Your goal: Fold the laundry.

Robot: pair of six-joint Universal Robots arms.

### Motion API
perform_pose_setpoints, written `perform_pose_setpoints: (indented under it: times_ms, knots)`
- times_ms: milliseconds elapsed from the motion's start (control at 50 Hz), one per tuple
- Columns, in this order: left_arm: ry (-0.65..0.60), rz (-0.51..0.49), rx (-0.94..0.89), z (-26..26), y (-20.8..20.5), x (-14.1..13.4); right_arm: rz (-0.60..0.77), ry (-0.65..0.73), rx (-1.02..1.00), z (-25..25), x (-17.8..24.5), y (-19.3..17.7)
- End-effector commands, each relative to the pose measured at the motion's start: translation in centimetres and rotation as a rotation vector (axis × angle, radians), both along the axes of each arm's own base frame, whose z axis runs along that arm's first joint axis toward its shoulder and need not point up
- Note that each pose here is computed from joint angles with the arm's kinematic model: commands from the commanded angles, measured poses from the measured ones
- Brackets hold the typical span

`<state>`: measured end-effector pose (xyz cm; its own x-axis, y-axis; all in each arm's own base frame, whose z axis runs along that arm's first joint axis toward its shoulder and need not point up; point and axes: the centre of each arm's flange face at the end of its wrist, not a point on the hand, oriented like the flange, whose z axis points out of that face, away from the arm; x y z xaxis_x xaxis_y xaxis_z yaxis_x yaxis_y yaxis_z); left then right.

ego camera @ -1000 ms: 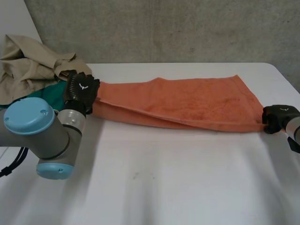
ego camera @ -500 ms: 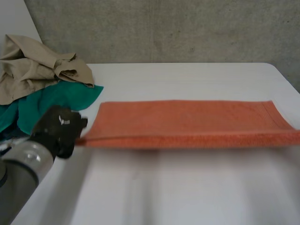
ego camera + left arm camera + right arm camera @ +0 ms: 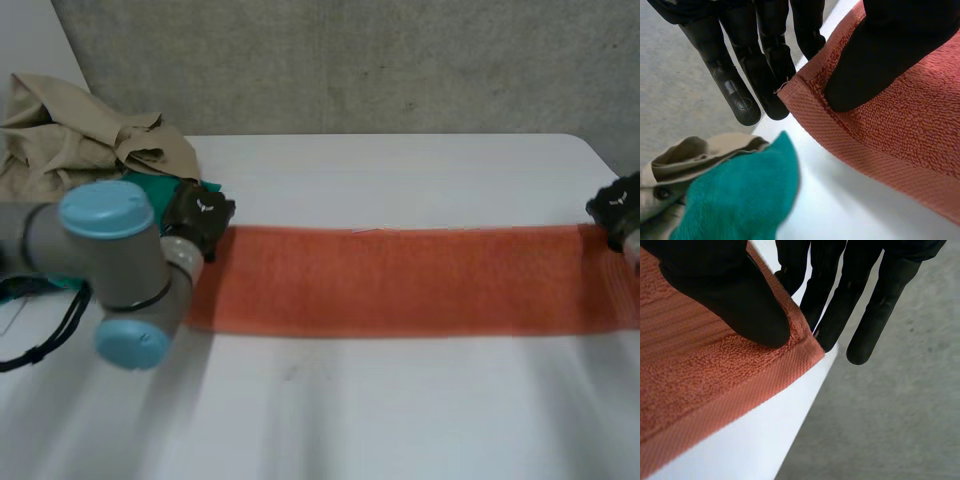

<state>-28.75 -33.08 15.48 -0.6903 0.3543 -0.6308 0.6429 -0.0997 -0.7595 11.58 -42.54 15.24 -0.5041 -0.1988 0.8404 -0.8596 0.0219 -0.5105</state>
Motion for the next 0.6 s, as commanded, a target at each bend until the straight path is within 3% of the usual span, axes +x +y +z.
perform_pose_setpoints:
  times_ms: [20, 180, 260, 400, 600]
  knots:
    - [-0.057, 0.018, -0.124, -1.3, -3.7, -2.1, 0.032, 0.000, -0.156, -0.8, 1.3, -3.8]
    - [-0.034, -0.038, -0.248, -1.1, -3.4, -4.8, 0.016, -0.002, -0.211, -2.2, 2.9, -5.0]
    - [-0.025, -0.076, -0.249, -0.8, -1.6, -6.0, -0.016, -0.099, -0.225, -0.2, 2.7, -4.3]
    - [-0.022, -0.077, -0.233, 1.2, 0.7, -4.6, -0.016, -0.282, -0.108, 3.3, 1.1, -0.8]
    - [0.099, -0.071, -0.129, 2.7, 4.8, -1.8, -0.081, -0.407, 0.226, 1.2, -4.2, 2.7]
